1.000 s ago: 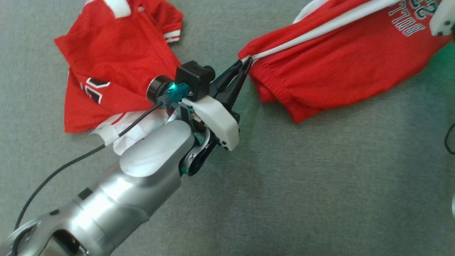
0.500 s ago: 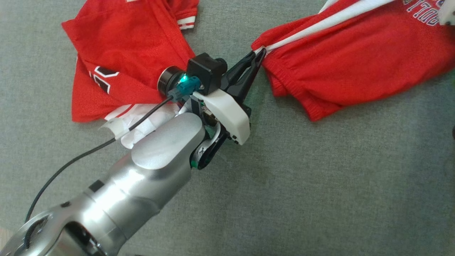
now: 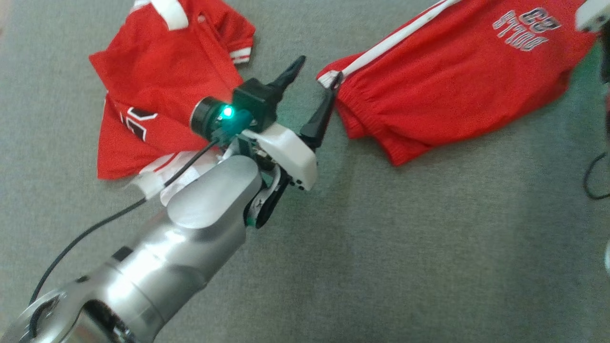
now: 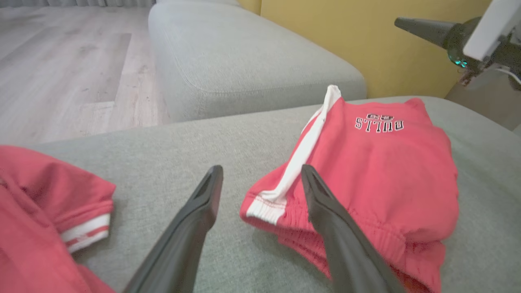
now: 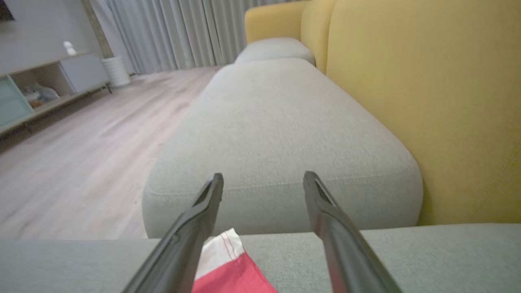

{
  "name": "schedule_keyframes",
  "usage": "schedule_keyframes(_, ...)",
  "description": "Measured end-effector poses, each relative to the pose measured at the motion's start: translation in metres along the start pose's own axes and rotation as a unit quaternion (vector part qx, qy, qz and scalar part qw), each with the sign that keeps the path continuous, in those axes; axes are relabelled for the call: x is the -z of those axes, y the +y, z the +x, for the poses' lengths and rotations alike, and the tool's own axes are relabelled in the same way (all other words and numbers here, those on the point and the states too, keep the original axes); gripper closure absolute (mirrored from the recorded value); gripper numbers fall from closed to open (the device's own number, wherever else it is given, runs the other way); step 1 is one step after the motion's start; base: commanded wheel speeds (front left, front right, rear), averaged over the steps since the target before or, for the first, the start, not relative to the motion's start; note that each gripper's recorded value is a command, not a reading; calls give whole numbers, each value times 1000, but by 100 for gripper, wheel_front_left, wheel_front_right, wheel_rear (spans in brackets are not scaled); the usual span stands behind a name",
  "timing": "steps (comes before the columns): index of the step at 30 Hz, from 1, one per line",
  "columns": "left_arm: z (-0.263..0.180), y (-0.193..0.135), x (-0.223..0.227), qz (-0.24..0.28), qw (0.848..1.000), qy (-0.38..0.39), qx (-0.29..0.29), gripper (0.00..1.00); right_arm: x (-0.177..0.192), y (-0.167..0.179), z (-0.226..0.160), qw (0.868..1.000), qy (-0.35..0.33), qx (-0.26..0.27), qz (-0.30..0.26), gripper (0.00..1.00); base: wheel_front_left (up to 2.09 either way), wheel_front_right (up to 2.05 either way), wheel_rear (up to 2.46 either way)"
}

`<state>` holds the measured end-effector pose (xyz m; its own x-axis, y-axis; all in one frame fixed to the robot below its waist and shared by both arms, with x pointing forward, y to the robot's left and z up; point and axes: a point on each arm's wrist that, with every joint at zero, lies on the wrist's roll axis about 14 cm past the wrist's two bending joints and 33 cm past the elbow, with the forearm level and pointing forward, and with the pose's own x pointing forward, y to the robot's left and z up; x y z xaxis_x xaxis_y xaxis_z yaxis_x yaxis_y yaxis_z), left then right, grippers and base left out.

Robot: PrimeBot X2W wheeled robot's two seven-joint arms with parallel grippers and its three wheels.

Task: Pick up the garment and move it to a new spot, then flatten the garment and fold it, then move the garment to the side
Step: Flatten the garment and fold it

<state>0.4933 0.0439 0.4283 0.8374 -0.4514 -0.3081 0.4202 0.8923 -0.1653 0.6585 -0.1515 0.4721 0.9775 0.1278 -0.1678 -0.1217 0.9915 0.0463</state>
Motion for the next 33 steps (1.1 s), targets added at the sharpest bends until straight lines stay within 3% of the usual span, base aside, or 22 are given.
schedule_keyframes(10, -34, 23, -61, 21, 990, -114, -82, 0, -38, 2, -69, 993, -94, 0, 71, 0, 0, 0, 0)
schedule_keyframes(15, -60, 22, -89, 41, 978, -174, -112, 0, -44, 5, -115, 989, -130, -6, 73, 0, 0, 0, 0)
schedule_keyframes(19, -75, 24, -82, 43, 975, -178, -125, 0, -30, 11, -144, 988, -132, -6, 79, 0, 0, 0, 0)
schedule_keyframes(26, -102, 22, -37, 28, 978, -149, -147, 0, 23, 15, -210, 992, -92, 10, 87, 0, 0, 0, 0)
schedule_keyframes(33, -117, 13, -6, -1, 981, -128, -148, 0, 44, 22, -243, 991, -74, 7, 109, 0, 0, 0, 0)
